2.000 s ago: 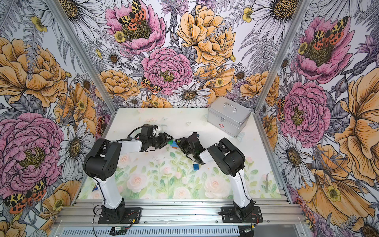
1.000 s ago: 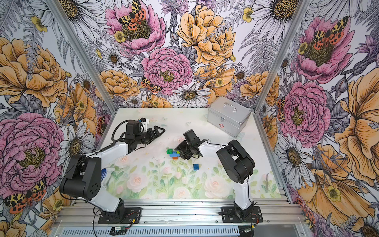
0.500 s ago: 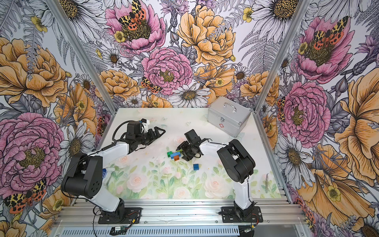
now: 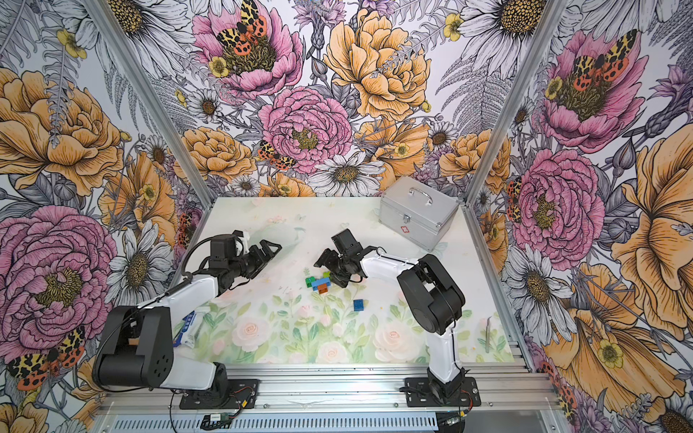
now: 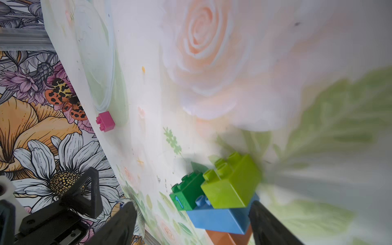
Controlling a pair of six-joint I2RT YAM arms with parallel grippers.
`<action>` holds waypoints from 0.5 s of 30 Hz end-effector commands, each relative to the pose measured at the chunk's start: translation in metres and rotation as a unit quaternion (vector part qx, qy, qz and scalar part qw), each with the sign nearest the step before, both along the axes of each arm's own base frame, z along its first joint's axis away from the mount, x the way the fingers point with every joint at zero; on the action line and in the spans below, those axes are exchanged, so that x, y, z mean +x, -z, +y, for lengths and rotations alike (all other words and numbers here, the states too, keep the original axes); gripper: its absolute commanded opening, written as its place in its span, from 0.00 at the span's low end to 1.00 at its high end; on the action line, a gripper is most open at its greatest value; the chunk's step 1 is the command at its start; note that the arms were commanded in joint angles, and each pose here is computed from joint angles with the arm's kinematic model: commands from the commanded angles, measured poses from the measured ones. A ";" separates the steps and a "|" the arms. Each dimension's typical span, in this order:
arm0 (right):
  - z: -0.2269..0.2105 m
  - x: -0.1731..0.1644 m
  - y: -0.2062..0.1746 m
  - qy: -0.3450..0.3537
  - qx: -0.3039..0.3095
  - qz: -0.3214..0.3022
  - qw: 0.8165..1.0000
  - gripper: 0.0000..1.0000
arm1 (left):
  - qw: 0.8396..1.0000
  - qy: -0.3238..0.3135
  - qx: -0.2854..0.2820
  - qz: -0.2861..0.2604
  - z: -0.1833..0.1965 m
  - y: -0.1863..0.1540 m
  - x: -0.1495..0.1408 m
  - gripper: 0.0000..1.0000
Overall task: Assemble the letter v with lego
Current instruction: Adjust the lego brick at the center of the board.
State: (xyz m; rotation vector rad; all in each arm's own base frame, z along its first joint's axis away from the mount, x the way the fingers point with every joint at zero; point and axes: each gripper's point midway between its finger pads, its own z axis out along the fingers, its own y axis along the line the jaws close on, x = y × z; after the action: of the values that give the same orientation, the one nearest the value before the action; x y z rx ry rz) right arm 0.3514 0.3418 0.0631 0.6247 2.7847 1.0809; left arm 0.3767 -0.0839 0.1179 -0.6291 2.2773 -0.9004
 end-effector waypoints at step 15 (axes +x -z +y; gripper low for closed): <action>0.017 -0.025 -0.007 -0.046 -0.034 -0.014 0.998 0.90 | 0.996 -0.071 0.022 0.046 0.044 -0.001 -0.026 0.99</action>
State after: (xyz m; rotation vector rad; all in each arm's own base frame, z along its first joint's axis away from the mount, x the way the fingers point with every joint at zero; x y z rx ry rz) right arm 0.3256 0.3755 0.0624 0.5079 2.8383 1.0824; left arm 0.3549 -0.0317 0.1249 -0.8243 2.2573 -0.7543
